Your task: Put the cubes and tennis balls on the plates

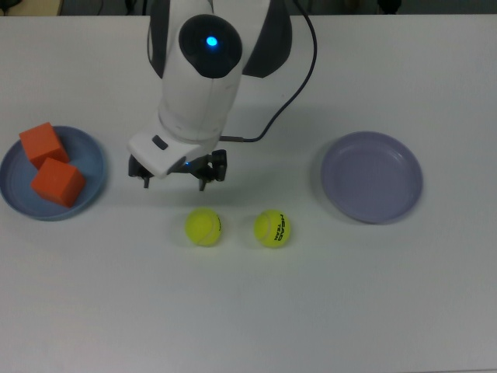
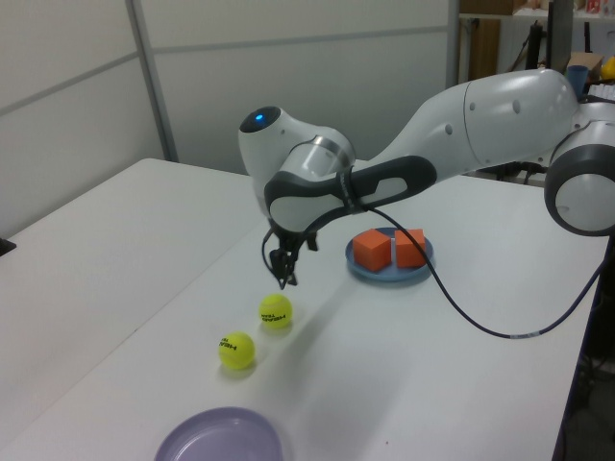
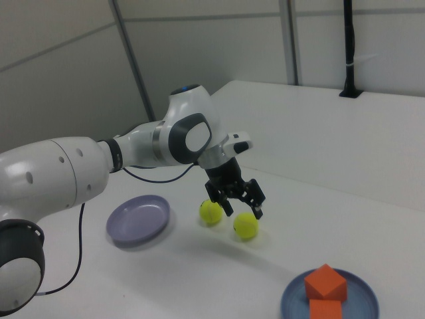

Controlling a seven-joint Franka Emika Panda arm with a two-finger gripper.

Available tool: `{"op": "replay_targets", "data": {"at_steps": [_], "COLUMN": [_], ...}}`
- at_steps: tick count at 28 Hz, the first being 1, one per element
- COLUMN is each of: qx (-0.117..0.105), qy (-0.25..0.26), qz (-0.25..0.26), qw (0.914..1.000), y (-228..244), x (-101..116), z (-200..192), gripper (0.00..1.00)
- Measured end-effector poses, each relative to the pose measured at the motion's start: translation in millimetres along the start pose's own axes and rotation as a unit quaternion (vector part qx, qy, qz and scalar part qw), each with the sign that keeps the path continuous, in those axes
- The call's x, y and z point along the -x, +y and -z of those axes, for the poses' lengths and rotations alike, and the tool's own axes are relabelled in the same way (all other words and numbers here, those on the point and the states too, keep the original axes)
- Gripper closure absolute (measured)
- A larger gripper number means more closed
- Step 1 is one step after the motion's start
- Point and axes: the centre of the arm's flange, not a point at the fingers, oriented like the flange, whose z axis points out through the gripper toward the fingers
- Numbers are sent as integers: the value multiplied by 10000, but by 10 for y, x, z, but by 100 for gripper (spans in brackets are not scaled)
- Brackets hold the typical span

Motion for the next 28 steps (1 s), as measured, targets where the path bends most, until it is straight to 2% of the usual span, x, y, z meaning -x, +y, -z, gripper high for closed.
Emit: {"op": "replay_targets", "data": {"at_steps": [5,14,19,27,28], "qx": [-112,14,125,160,159], "qy": [327,766,828,803,803], "qz": [219,659,810,868,874], "qw": [9992,9949,9932,9929,9928], "y": [-302,-716,-785,-820,-828], "x": [-125,-287,-308,-300,-299], "z": [-177,-640,-768,-806,-805], "gripper": [0,0,0,29,37]}}
